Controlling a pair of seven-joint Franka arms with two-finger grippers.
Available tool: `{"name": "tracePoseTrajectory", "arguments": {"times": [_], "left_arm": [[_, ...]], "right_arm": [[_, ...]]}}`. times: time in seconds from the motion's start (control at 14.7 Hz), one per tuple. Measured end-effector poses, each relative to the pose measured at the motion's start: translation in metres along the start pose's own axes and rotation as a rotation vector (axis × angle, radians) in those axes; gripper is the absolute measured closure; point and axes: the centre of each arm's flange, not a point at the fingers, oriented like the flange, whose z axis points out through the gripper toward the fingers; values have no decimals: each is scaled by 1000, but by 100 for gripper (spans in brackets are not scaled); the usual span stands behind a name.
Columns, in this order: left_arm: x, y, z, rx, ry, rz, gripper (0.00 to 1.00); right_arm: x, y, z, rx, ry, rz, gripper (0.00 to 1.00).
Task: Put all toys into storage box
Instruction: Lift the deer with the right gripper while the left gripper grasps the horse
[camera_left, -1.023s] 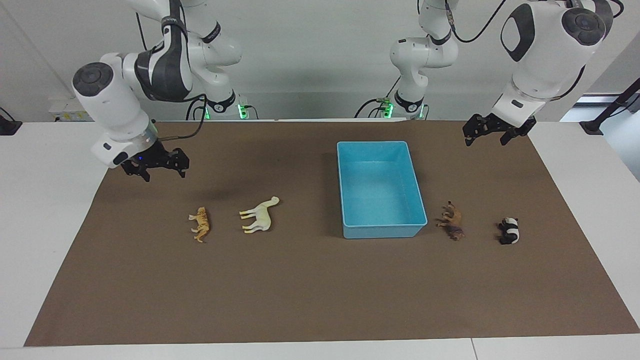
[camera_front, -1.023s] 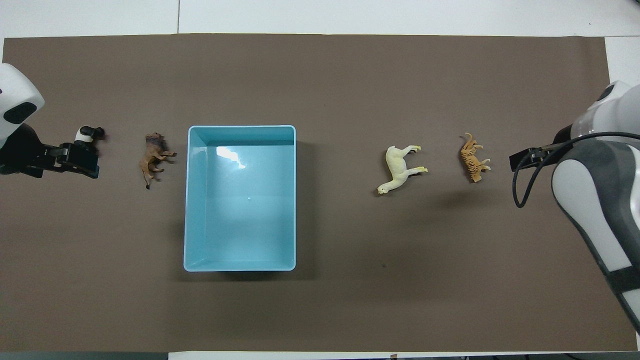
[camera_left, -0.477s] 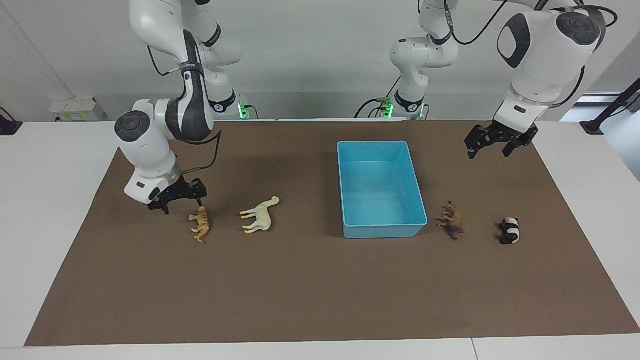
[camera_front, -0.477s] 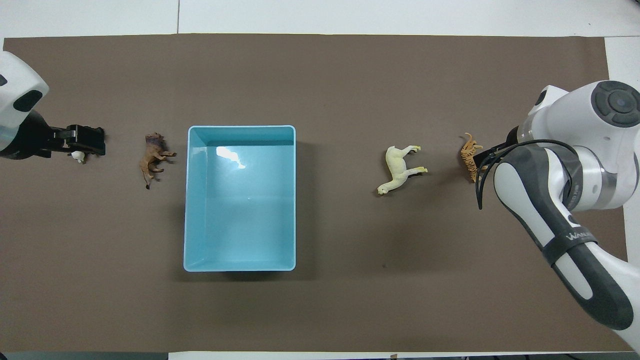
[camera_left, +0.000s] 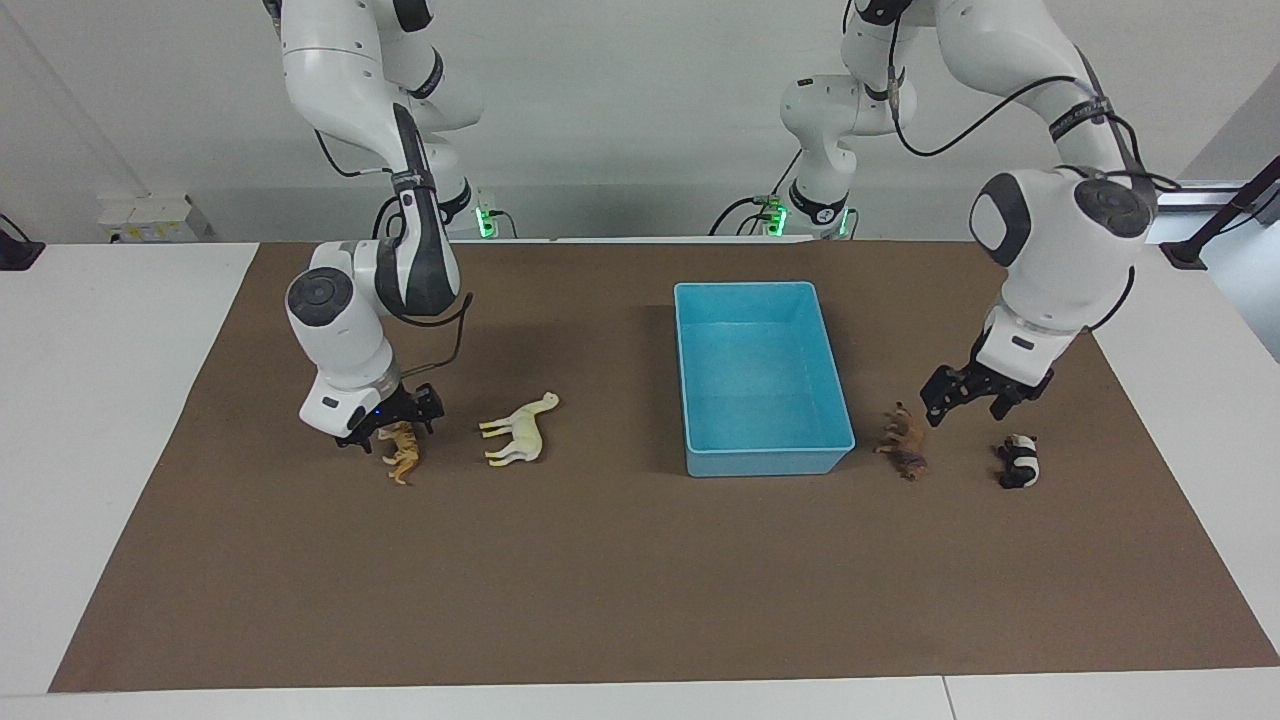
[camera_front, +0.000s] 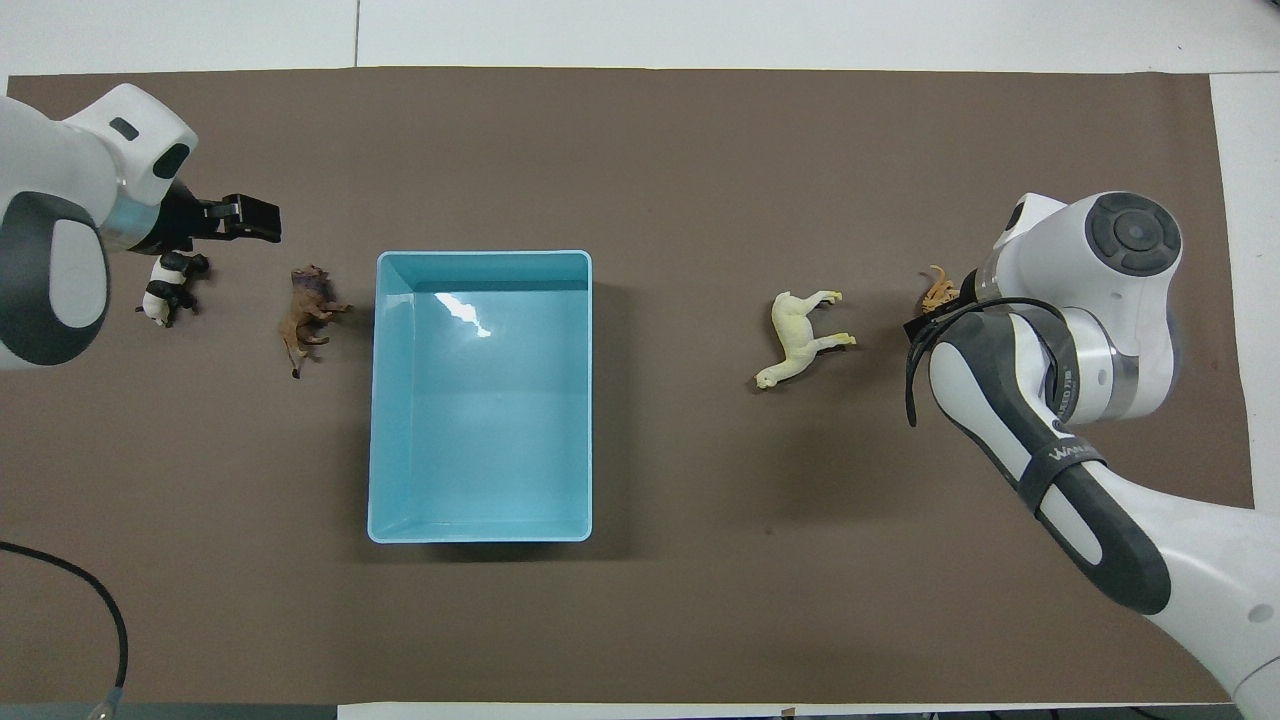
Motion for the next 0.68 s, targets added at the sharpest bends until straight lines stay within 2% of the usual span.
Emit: {"name": "tracePoseTrajectory", "arguments": {"times": [0.14,0.27,0.48,0.55,0.68], "left_arm": [[11,2,38,-1,-1,-16,0],[23,1,59,-2,30,-32,0],[15,0,84,1,-3,-63,0],[10,-1,92,3,-20,-71,0],[1,-2,103,7,-45,-84,0]], "right_arm": [[-2,-3,4,2,-7,-3,0],[-5,-3,8,3,-9,-4,0],[-8,-2,13,-2,5,-20,4],[-8,-2,14,-2,5,-21,12],[-9,0,14,-2,5,-18,37]]}}
